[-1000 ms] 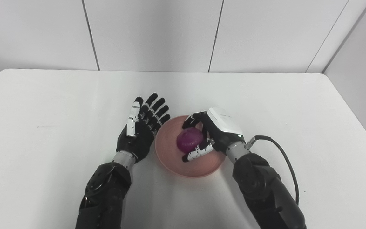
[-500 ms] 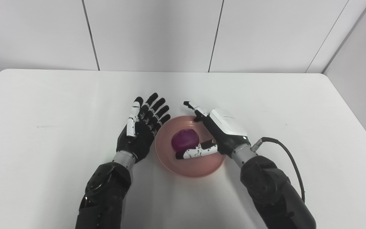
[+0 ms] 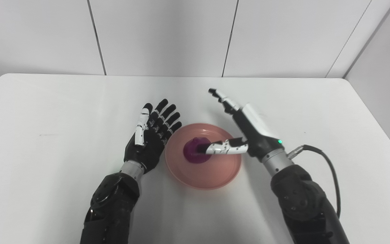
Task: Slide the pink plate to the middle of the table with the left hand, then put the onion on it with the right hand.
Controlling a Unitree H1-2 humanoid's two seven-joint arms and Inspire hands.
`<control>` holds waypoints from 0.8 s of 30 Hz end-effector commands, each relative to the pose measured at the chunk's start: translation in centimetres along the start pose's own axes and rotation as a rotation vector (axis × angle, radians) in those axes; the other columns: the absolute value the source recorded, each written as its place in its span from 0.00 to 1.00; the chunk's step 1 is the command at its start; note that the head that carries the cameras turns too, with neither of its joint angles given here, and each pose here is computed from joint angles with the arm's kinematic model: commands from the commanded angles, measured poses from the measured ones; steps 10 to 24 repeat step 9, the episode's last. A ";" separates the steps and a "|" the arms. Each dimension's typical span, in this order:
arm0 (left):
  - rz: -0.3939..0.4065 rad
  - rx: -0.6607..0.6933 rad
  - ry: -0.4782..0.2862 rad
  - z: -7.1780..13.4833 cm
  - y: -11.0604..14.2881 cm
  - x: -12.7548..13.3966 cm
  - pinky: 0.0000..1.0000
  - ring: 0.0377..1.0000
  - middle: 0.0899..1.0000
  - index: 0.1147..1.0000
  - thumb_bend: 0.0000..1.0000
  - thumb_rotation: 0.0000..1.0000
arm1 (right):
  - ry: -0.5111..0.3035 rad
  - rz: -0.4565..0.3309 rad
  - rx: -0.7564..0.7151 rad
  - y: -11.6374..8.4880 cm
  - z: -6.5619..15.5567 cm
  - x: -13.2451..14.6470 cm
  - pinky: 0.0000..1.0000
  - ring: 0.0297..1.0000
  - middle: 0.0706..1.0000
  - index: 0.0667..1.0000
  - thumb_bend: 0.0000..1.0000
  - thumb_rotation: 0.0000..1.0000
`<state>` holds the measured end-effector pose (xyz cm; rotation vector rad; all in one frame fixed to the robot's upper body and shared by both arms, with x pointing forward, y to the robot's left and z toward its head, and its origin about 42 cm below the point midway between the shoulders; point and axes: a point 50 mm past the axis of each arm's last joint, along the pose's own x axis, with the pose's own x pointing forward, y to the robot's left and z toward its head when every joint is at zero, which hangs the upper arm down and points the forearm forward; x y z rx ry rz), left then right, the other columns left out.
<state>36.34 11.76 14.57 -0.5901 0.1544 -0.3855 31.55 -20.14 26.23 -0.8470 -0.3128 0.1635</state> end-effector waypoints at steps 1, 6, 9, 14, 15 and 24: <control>0.036 -0.005 0.037 -0.8 0.8 -0.3 0.92 0.93 0.93 0.92 0.42 1.00 | 0.012 -0.076 0.041 -1.1 0.4 -0.1 0.80 0.88 0.95 0.96 1.00 0.61; 0.039 -0.007 0.040 -0.7 1.0 -0.4 0.92 0.93 0.93 0.92 0.42 1.00 | 0.117 -0.149 0.060 -1.9 -1.3 -0.8 0.85 0.88 0.92 0.95 0.96 0.69; 0.038 -0.011 0.041 -0.6 1.2 -0.5 0.92 0.93 0.93 0.92 0.42 1.00 | 0.164 -0.189 0.123 -1.4 -2.6 -1.3 0.81 0.88 0.92 0.95 0.94 0.71; 0.038 -0.011 0.041 -0.6 1.2 -0.5 0.92 0.93 0.93 0.92 0.42 1.00 | 0.164 -0.189 0.123 -1.4 -2.6 -1.3 0.81 0.88 0.92 0.95 0.94 0.71; 0.038 -0.011 0.041 -0.6 1.2 -0.5 0.92 0.93 0.93 0.92 0.42 1.00 | 0.164 -0.189 0.123 -1.4 -2.6 -1.3 0.81 0.88 0.92 0.95 0.94 0.71; 0.038 -0.011 0.041 -0.6 1.2 -0.5 0.92 0.93 0.93 0.92 0.42 1.00 | 0.164 -0.189 0.123 -1.4 -2.6 -1.3 0.81 0.88 0.92 0.95 0.94 0.71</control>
